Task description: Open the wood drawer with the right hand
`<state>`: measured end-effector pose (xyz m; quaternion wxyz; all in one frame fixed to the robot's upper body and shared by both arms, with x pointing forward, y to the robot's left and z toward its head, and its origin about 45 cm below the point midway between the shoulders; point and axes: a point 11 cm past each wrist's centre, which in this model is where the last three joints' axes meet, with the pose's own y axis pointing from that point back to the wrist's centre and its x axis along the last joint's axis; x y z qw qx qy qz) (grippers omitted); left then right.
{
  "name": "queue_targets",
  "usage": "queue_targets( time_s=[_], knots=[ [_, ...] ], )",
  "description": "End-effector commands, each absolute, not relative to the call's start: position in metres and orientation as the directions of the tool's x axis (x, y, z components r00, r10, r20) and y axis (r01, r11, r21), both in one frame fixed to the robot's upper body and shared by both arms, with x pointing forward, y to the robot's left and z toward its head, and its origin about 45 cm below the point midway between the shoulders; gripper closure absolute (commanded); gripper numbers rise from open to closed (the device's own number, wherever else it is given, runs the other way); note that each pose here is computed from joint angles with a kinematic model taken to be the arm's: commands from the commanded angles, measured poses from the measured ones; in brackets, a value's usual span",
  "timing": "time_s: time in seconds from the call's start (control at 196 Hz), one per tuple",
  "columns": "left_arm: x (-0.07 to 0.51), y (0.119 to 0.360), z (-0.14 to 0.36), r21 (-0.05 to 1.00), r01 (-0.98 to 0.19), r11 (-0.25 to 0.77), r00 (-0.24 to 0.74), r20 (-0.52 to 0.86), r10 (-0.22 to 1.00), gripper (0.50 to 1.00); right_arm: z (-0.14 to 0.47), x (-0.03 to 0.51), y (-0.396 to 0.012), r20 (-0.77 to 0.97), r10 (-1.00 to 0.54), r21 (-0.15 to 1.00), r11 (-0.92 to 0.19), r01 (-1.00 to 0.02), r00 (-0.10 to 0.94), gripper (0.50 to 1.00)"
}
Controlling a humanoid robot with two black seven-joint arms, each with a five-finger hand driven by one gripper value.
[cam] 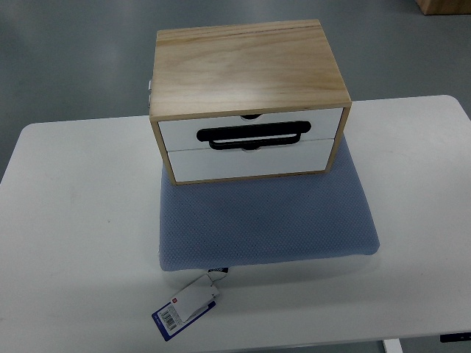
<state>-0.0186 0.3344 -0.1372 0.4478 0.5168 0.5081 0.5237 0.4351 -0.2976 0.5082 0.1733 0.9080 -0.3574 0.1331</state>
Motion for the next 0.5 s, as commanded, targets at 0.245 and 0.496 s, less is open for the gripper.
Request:
queue_targets(
  time_s=[0.245, 0.496],
  knots=[
    [-0.019, 0.334, -0.137, 0.995, 0.056, -0.082, -0.065, 0.086, 0.994, 0.500, 0.509, 0.419, -0.190, 0.478, -0.301, 0.431, -0.738, -0.519, 0.825, 0.568],
    [-0.019, 0.335, -0.137, 0.995, 0.057, -0.084, -0.065, 0.087, 0.994, 0.500, 0.483, 0.402, -0.136, 0.482, -0.104, 0.603, -0.681, -0.416, 0.870, 0.568]
  ],
)
